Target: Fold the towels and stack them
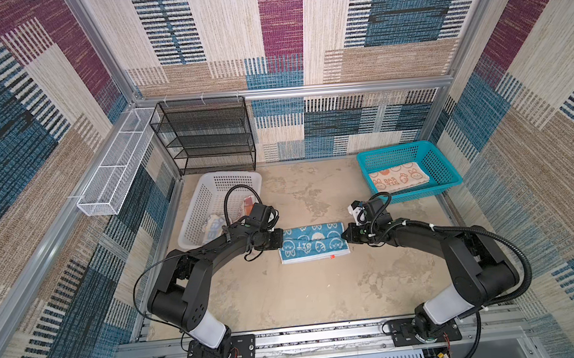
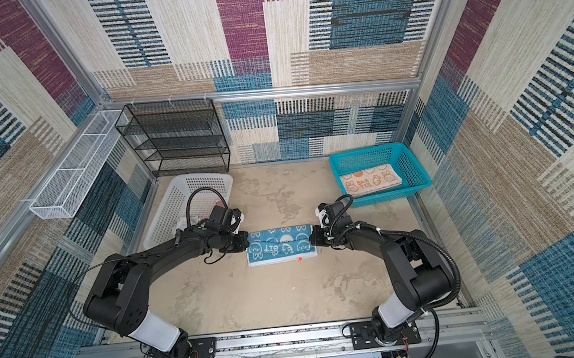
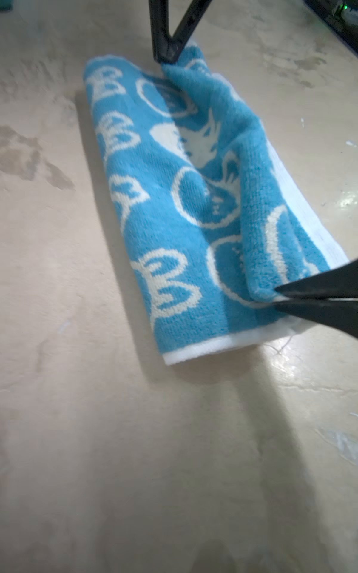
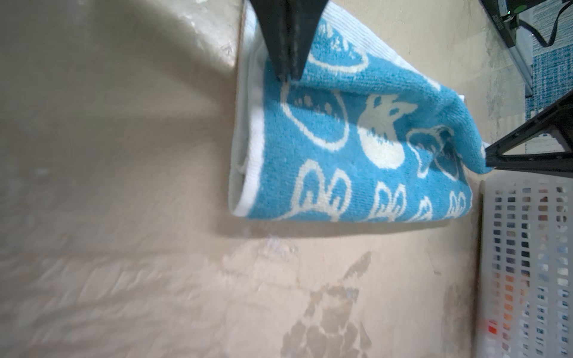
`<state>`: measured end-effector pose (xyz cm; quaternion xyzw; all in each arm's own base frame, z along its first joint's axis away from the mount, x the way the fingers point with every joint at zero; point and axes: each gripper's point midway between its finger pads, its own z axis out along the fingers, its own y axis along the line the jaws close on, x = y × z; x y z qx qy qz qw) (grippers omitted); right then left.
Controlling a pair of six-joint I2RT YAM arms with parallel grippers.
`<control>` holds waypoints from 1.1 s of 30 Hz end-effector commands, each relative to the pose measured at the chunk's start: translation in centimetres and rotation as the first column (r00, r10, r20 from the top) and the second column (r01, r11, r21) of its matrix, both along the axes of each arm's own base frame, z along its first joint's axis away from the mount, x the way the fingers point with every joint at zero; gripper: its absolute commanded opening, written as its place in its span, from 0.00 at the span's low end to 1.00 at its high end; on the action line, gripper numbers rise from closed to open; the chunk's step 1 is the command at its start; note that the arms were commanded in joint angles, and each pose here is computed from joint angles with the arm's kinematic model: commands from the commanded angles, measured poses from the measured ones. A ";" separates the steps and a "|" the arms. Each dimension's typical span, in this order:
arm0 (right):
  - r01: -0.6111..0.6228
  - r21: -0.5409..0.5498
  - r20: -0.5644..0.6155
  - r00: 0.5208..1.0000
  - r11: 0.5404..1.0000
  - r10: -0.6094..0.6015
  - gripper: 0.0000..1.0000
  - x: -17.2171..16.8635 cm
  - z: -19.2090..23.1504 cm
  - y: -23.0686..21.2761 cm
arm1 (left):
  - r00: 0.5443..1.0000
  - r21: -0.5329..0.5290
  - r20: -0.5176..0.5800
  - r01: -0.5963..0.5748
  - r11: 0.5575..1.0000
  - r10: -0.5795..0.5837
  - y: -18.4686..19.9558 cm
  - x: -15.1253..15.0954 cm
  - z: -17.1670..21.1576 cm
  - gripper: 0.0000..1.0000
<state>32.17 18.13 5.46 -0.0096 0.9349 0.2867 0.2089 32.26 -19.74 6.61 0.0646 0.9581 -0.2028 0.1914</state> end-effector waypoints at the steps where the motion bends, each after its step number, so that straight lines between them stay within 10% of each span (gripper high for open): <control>1: 0.004 -0.031 0.033 0.999 1.000 -0.002 0.00 0.5 1.3 -0.5 | 1.000 -0.035 0.019 -0.017 0.999 0.018 -0.3 0.1 1.8 0.00; 20: 0.000 -0.015 -0.031 1.000 1.000 -0.001 0.00 -1.7 -1.5 -1.1 | 1.000 -0.012 -0.027 -0.016 1.000 0.015 -0.4 -2.4 -1.5 0.00; 26: -0.015 -0.013 -0.024 1.000 1.000 0.014 0.22 -2.1 -1.2 -1.1 | 1.000 -0.001 0.000 0.002 1.000 -0.002 -0.7 -2.1 -0.9 0.09; 31: -0.022 0.005 0.017 1.000 1.000 0.022 0.60 -1.7 0.7 -0.8 | 0.998 0.024 0.063 -0.010 1.000 0.009 -0.2 -1.7 1.3 0.56; 33: -0.023 0.015 0.053 0.998 1.000 0.022 0.73 -1.5 2.3 -0.6 | 0.995 0.031 0.098 -0.020 0.999 0.017 0.0 -1.7 2.6 0.96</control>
